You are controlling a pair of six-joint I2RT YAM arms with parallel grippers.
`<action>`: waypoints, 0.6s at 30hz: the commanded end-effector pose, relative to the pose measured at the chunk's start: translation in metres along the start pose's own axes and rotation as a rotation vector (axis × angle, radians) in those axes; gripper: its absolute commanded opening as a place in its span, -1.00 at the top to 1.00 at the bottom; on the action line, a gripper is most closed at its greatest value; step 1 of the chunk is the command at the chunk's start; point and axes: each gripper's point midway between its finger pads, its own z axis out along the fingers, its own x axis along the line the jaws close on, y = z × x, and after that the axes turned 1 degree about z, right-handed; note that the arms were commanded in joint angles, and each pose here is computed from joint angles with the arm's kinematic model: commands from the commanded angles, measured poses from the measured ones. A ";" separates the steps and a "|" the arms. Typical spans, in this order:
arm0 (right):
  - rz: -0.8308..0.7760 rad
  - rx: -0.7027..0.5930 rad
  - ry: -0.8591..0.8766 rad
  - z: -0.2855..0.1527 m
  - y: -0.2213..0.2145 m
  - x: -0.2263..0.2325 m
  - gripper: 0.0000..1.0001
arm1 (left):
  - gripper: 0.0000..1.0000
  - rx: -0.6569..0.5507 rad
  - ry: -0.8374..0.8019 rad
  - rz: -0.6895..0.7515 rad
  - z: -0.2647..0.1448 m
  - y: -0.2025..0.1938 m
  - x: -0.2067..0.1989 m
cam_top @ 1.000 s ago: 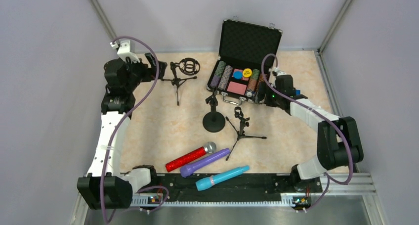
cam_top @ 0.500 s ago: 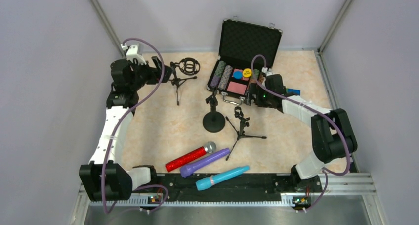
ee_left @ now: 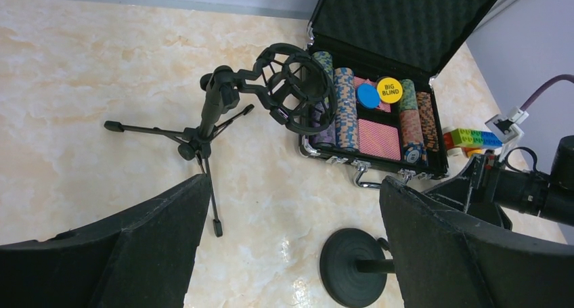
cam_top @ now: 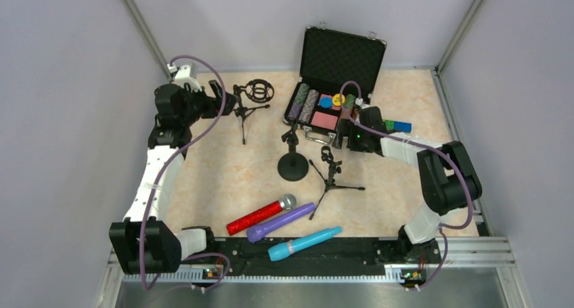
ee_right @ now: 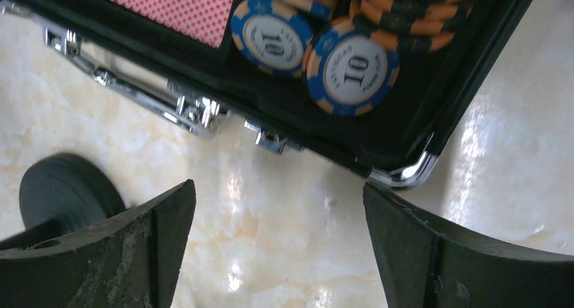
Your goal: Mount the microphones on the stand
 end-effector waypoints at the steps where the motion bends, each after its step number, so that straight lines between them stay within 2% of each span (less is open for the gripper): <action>1: -0.018 -0.017 -0.073 0.018 0.012 -0.008 -0.84 | -0.98 -0.057 -0.034 0.022 -0.006 0.014 -0.009; 12: -0.069 -0.041 -0.184 0.050 0.055 -0.015 -0.85 | -0.98 -0.117 -0.067 -0.048 -0.025 0.032 -0.030; 18: -0.086 -0.046 -0.157 0.042 0.063 -0.007 -0.86 | -0.98 -0.117 -0.065 -0.029 -0.032 0.029 -0.031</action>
